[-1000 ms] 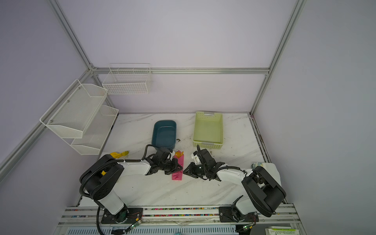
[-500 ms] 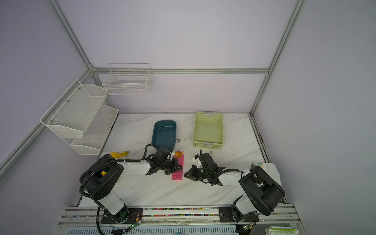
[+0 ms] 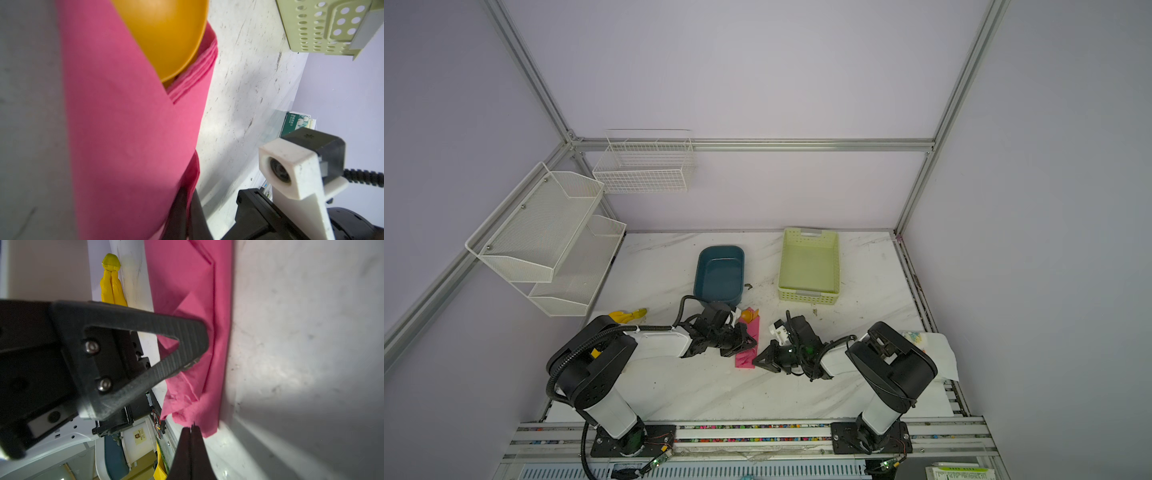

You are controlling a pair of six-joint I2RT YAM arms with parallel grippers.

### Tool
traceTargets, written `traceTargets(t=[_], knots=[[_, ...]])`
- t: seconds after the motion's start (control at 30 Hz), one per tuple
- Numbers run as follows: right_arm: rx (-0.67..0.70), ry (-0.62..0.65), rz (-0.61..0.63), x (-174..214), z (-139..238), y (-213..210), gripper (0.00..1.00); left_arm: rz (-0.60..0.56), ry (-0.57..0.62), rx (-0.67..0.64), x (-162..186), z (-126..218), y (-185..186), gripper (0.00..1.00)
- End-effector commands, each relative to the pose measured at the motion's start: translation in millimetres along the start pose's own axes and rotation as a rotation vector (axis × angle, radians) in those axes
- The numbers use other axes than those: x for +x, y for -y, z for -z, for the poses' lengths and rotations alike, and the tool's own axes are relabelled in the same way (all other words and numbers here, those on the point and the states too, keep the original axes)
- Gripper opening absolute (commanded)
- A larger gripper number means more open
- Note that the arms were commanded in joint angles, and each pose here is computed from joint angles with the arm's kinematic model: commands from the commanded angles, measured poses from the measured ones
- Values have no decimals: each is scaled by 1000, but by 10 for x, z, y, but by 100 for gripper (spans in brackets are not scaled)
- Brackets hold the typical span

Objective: Place the utensils on the paper napkin and roll it up

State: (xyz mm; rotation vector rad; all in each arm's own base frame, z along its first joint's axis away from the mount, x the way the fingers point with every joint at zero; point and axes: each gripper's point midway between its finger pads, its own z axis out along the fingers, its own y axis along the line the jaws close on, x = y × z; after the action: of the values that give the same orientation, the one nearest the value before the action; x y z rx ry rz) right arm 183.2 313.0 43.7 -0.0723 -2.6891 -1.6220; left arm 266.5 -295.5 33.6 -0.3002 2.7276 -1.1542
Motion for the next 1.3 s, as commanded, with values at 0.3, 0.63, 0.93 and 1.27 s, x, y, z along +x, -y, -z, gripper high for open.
traceTargets(t=[0.3,0.63,0.93,1.27], knots=[[-87,-1,-9,-6,-206,-174,2,1,20,21,9,73,-3,1],[-119,30,-41,-13,-203,-166,1,8,20,19,14,71,-19,1],[-12,75,-84,-74,-238,111,0,11,26,24,9,85,-9,1],[177,49,-90,8,-252,562,0,-39,65,77,-70,250,255,1]])
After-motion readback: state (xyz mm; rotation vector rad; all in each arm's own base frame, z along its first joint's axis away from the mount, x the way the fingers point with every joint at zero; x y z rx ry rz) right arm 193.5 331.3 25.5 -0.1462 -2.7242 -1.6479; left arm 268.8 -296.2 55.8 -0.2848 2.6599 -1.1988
